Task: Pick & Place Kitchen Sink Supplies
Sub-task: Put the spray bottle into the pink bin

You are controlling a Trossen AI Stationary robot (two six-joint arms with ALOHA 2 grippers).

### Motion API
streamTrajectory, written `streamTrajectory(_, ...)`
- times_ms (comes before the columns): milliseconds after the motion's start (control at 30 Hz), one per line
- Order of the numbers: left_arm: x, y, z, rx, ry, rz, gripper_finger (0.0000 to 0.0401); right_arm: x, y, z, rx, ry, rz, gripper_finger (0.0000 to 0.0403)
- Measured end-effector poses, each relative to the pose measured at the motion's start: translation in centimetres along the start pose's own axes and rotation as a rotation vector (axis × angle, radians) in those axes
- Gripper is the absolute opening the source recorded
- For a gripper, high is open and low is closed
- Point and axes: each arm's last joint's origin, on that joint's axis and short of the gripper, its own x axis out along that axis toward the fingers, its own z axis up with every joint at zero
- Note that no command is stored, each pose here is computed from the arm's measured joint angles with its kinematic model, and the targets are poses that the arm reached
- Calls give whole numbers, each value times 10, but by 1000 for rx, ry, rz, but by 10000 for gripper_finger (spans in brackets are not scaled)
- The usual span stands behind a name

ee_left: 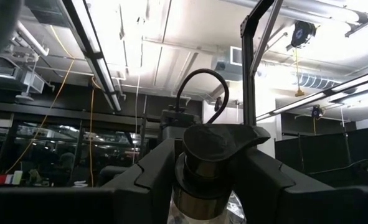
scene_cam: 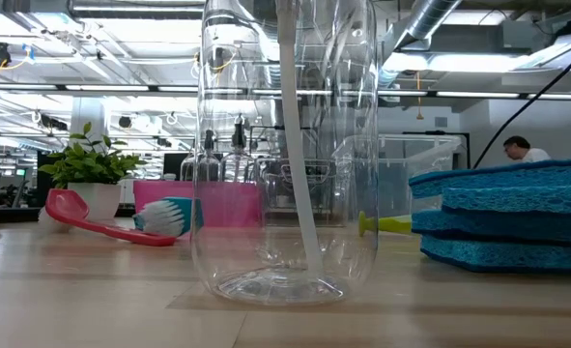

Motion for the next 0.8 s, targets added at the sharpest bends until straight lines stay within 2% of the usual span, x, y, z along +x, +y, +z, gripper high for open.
streamTrajectory(467,0,0,0,-4,-4,-7,143,-3,12,-1,-69,1,36,399)
streamTrajectory(800,0,0,1,1,-6,-1,143,-31,6,12,-80,-66,3,398)
